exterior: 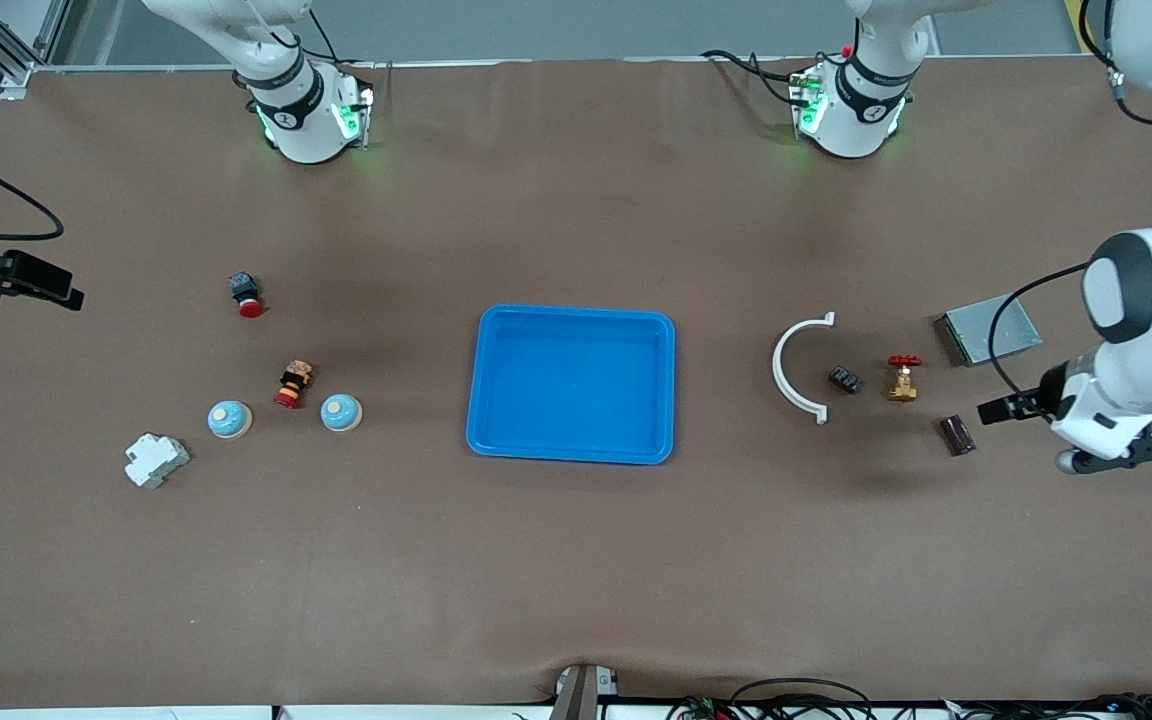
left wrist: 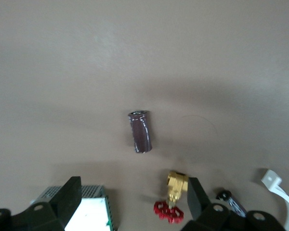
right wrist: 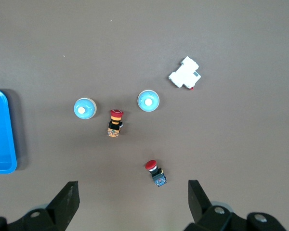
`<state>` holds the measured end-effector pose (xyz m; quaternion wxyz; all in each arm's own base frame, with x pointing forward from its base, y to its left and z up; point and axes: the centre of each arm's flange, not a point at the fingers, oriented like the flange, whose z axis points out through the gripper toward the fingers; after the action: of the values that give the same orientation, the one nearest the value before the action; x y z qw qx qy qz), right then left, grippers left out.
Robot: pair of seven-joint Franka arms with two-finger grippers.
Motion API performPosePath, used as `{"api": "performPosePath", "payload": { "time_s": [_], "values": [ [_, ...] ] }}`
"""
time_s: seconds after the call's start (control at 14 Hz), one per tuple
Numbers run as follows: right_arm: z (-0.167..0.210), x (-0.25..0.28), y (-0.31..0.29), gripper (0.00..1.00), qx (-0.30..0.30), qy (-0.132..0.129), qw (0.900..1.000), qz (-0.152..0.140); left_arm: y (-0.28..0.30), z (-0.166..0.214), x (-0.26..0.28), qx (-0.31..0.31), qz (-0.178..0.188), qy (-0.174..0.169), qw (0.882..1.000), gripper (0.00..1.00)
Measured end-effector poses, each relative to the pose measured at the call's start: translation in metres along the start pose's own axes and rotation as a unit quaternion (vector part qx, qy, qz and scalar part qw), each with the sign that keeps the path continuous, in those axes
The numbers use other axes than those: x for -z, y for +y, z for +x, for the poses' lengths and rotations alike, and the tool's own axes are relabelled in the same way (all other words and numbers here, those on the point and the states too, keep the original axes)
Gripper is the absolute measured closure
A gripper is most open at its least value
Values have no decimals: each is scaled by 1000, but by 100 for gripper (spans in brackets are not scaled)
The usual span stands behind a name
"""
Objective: Place electrolytic capacitor and blue bell in tray
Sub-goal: 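Reach down and grasp the dark capacitor with the left gripper, then lift the capacitor with the left gripper while the right gripper reaches the bell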
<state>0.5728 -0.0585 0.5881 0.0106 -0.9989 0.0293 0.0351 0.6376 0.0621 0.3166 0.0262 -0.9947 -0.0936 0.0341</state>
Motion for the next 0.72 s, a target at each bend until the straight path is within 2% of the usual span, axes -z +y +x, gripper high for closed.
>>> {"api": "performPosePath", "payload": {
  "time_s": [0.07,0.29,0.36,0.43,0.72],
  "values": [
    [0,0,0,0,0,0,1000,0,1,1,-17,1,-2,1,1000,4],
    [0,0,0,0,0,0,1000,0,-10,9,-66,16,-11,-1,1000,31],
    [0,0,0,0,0,0,1000,0,-12,10,-79,25,-18,-4,1000,31],
    [0,0,0,0,0,0,1000,0,-13,11,-88,35,-23,-9,999,36],
    [0,0,0,0,0,0,1000,0,-17,13,-102,54,-27,-17,998,38]
  ]
}}
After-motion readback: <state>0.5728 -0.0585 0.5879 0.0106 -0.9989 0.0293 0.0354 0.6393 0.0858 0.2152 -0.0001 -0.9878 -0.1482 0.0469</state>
